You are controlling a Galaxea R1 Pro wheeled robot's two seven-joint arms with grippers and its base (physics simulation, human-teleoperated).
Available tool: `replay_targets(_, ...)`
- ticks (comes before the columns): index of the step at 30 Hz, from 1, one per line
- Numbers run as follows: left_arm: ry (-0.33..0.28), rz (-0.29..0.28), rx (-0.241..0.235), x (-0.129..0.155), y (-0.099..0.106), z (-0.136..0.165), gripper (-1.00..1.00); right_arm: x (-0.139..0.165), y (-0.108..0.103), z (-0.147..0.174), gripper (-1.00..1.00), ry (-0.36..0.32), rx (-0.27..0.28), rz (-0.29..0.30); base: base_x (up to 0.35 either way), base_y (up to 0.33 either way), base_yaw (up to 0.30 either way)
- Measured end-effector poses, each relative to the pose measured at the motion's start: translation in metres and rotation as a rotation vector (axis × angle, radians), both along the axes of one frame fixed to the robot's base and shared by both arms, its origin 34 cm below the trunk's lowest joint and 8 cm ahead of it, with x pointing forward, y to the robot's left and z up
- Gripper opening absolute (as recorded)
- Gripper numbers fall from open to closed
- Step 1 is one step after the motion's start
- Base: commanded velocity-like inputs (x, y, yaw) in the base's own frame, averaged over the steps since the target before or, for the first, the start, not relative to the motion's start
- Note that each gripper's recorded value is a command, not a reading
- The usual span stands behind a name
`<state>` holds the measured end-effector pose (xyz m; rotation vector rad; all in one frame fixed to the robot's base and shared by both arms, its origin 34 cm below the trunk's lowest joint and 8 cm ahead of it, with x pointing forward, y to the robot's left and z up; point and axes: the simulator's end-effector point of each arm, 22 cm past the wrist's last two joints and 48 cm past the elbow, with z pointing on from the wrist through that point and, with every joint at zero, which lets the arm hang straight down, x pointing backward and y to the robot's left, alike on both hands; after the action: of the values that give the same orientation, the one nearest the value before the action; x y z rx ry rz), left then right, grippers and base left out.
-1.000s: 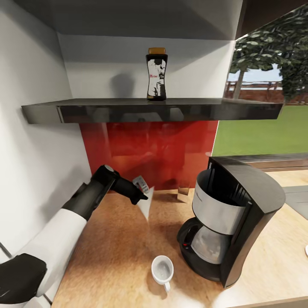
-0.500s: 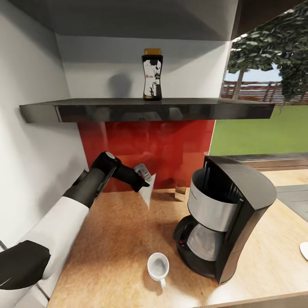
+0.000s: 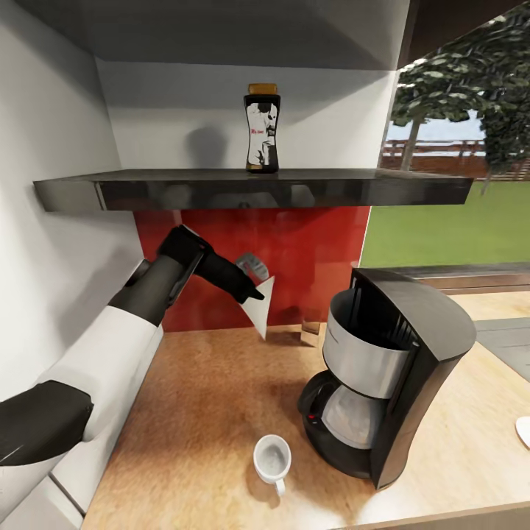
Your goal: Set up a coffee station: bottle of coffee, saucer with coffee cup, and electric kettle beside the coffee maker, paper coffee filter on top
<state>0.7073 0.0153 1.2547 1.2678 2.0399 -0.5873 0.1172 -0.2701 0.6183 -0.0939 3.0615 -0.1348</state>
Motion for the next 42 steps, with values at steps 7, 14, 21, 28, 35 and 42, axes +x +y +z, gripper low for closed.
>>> replay_targets(7,-0.029,-0.002,0.037,-0.001,-0.014,0.001,-1.0,0.0,-0.001,0.0,1.0,0.0,-0.001,0.001,-0.062,-0.04,0.0)
replay_targets(14,-0.04,-0.004,0.052,-0.002,-0.02,0.0,-1.0,0.0,-0.002,0.0,1.0,0.0,-0.003,0.002,-0.216,-0.155,0.0)
replay_targets(21,-0.04,-0.001,0.056,-0.001,-0.019,-0.001,-1.0,0.0,-0.002,0.0,1.0,0.0,-0.004,0.002,-0.234,-0.168,0.0)
replay_targets(28,-0.043,0.005,0.06,0.001,-0.016,0.0,-1.0,0.0,-0.002,0.0,1.0,0.0,-0.004,0.004,-0.257,-0.168,0.0)
replay_targets(35,-0.065,0.046,0.112,0.01,0.0,-0.005,-1.0,0.0,-0.002,0.0,1.0,0.0,-0.005,0.004,-0.114,-0.066,0.0)
replay_targets(42,-0.099,0.074,0.147,0.019,0.007,0.003,-1.0,0.001,-0.002,0.0,1.0,-0.001,-0.005,0.005,-0.005,-0.003,0.0)
